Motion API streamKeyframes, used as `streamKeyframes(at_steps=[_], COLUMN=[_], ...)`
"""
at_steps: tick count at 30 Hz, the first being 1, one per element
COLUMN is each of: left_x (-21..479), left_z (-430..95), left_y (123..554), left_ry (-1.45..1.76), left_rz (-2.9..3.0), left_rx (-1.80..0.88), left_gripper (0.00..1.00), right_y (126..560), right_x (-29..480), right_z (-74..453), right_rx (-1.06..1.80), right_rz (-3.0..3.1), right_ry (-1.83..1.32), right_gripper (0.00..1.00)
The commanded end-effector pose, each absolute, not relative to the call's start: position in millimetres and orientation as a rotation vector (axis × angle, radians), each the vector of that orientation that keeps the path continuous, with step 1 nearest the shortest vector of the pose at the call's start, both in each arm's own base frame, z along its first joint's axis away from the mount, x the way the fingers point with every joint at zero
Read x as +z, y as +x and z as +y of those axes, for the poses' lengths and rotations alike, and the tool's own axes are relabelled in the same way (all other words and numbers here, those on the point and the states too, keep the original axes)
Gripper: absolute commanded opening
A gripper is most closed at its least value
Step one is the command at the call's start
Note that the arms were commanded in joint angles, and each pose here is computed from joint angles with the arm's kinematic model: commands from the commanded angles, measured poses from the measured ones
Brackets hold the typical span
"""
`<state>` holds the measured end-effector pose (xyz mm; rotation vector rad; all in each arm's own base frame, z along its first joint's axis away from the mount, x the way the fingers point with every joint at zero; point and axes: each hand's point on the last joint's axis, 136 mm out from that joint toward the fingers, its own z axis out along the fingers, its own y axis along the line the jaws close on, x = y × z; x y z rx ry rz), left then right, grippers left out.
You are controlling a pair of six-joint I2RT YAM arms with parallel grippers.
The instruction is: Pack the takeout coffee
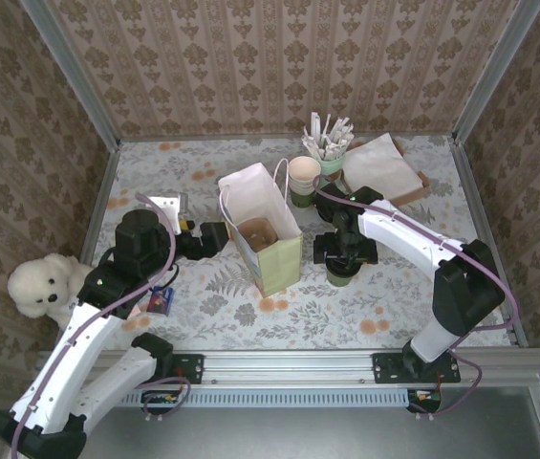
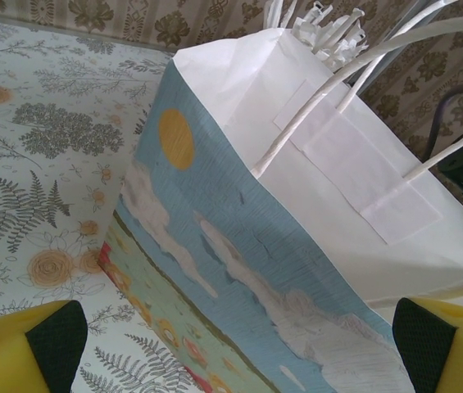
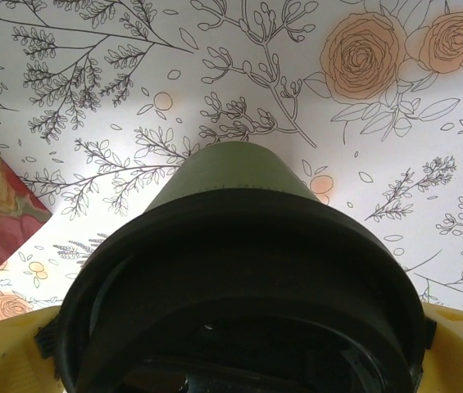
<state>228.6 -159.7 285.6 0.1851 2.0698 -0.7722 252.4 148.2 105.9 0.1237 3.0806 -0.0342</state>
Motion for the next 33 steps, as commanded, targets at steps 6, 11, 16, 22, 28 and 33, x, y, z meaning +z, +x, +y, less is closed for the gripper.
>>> streamKeyframes(at_steps=[6, 11, 16, 22, 28, 33], left_x=[282, 281, 281, 280, 280, 278], left_z=[-158, -158, -158, -158, -158, -158], left_y=[229, 229, 228, 229, 228, 229], left_ry=[0.162, 0.162, 0.166, 0.162, 0.166, 0.162], left_rz=[2.082, 2.084, 2.085, 2.086, 2.086, 2.090], left_rx=[-0.775, -0.775, -0.772, -0.777, -0.778, -0.778], left_gripper=[1.00, 1.00, 1.00, 1.00, 1.00, 1.00], right_y=[238, 239, 235, 230, 228, 232], right_x=[104, 105, 105, 104, 102, 103], right_z=[138, 141, 142, 143, 144, 141], right_rx=[-0.091, -0.062, -0.058, -0.061, -0.047, -0.075], right_rz=[3.112, 3.112, 3.132, 3.167, 3.199, 3.198], right_ry=[0.178, 0.174, 0.169, 0.159, 0.137, 0.121], right_gripper=[1.00, 0.98, 0.98, 1.00, 1.00, 1.00])
